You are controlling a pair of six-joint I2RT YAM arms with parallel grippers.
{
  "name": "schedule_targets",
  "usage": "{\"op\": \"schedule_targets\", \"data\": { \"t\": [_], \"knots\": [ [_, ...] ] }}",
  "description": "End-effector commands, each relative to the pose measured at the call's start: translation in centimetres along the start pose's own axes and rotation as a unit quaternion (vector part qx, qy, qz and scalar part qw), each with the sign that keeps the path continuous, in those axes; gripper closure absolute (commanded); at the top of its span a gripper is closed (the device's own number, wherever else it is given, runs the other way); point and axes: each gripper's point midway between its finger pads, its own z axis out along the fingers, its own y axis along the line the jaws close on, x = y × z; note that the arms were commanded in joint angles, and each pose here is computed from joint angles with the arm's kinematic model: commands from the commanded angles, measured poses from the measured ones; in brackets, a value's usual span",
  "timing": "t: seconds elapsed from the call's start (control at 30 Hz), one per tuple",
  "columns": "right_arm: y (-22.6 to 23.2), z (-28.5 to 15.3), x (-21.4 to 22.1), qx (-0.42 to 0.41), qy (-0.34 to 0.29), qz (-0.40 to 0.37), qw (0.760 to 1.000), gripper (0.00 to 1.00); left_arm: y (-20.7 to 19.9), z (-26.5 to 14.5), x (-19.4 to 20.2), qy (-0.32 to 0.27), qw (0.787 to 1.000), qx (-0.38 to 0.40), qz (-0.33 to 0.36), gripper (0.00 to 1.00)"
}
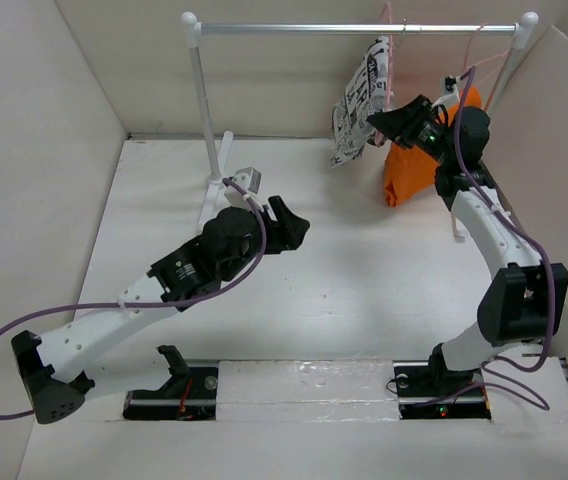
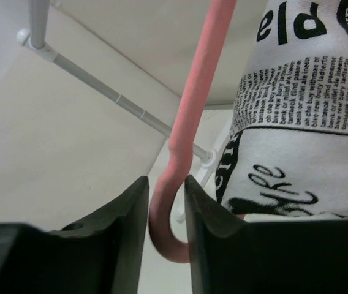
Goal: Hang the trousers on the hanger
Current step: Place the hanger at the clothesline, then reset both arms
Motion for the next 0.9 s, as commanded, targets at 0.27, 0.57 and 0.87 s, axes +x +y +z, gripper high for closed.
{"op": "schedule_targets", "data": {
  "t": [0.27, 0.57, 0.87],
  "knots": [
    [5.9, -4.2, -4.4, -0.010, -0.052, -0.140, 0.989, 0.28, -0.4, 0.3, -0.6, -0.004, 1.000, -0.003, 0.006, 0.38],
    [7.4, -11.1, -7.8, 0.106, -0.097, -0.254, 0.956, 0.00, 0.3, 0.5, -3.9, -0.022, 1.000, -0.011, 0.004, 0.31],
    [3.4, -21.0, -3.9, 0.265, -0.089, -0.313, 0.908, 0.00, 0.1, 1.3, -2.6, 0.005, 1.000, -0.004, 0.021, 0.30]
  ]
}}
